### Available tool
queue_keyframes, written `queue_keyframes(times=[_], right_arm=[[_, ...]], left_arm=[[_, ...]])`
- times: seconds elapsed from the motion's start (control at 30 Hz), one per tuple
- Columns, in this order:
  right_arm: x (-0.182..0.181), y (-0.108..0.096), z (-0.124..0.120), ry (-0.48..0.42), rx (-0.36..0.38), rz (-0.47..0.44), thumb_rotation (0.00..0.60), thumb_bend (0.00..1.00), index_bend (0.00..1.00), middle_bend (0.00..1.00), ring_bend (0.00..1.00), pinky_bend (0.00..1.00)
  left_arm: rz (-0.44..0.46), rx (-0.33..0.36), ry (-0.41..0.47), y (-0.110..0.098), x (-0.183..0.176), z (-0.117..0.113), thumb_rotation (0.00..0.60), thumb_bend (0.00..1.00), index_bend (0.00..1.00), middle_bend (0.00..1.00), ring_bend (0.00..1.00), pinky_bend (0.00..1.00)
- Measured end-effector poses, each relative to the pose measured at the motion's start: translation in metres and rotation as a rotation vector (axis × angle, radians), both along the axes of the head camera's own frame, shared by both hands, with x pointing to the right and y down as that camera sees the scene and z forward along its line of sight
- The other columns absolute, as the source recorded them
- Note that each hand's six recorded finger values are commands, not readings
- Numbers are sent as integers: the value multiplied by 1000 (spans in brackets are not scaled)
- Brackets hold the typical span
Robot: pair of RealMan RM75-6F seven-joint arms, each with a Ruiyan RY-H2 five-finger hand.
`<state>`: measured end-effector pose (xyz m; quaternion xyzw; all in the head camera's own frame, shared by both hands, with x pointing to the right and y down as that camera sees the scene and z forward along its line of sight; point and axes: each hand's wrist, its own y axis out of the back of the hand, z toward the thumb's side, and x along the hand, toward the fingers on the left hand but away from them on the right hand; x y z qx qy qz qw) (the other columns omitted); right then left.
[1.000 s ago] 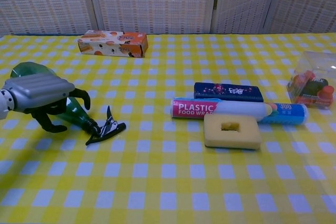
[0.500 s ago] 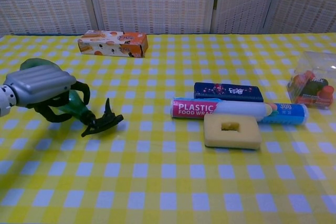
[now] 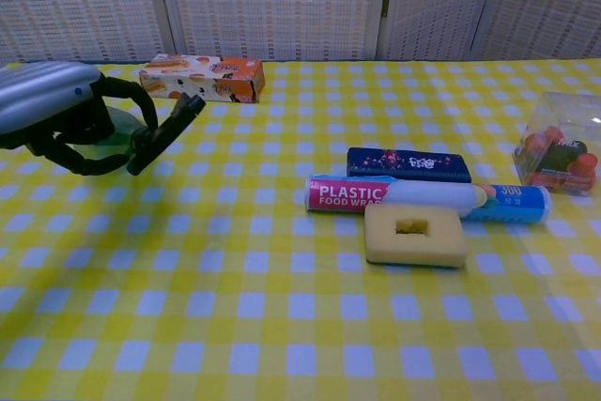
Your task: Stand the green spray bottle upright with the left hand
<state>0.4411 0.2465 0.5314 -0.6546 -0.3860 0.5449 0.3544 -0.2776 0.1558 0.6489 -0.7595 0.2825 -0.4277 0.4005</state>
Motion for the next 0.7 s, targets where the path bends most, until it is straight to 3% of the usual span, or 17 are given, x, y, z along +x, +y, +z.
queue_keyframes(times=[0.23,0.7], right_arm=[[-1,2,-5,-18,10,-7,600,329,0,0,0,0],[-6,3,0,-7,5,-18,600,329,0,0,0,0]], left_arm=[[-183,-123,149,-18,-17,-38,600,579,703,1000,1000,1000],[-429,-461,257,-34,-54,-81,600,625,702,1000,1000,1000]])
